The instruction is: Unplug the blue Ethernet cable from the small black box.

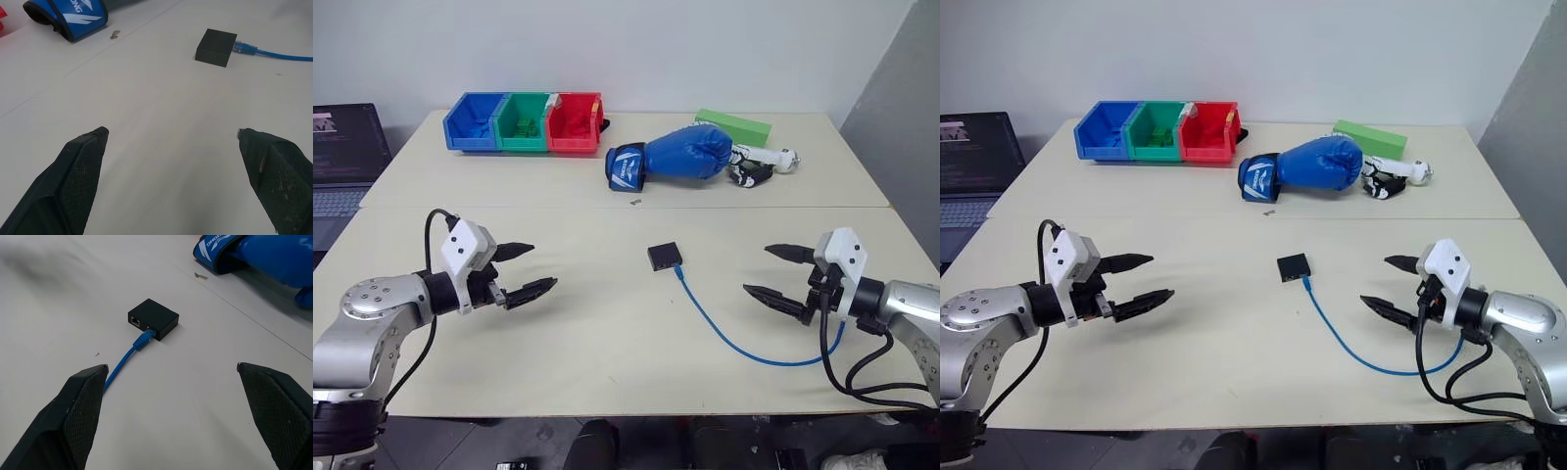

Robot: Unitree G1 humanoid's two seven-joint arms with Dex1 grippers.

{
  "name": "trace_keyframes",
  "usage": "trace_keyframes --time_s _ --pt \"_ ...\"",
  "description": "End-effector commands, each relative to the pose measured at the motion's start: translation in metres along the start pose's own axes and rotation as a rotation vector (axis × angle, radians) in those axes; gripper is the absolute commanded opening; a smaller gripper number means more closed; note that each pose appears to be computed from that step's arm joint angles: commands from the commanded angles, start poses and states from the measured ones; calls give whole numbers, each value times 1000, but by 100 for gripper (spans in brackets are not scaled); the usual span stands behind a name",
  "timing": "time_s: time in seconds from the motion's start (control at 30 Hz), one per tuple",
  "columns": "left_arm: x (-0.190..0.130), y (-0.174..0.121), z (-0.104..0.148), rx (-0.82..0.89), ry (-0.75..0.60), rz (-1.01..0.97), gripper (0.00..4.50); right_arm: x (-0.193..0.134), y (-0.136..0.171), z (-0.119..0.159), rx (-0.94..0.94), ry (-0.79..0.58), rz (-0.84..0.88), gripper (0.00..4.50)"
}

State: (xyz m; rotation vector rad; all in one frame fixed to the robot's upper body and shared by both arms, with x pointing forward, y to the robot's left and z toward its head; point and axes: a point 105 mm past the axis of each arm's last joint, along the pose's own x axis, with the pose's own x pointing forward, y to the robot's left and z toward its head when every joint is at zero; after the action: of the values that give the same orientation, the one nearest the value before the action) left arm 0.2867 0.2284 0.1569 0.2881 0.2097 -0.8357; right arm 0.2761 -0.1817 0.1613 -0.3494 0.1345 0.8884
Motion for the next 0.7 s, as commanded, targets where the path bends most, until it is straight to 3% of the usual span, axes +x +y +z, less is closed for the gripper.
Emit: trace_keyframes --time_s 0.03,0.7 --pt "-3 -7 11 31 -48 -25 450 1 3 12 -39 -26 15 448" --pt "-1 -11 16 67 -25 -54 450 10 20 8 -31 -18 59 448"
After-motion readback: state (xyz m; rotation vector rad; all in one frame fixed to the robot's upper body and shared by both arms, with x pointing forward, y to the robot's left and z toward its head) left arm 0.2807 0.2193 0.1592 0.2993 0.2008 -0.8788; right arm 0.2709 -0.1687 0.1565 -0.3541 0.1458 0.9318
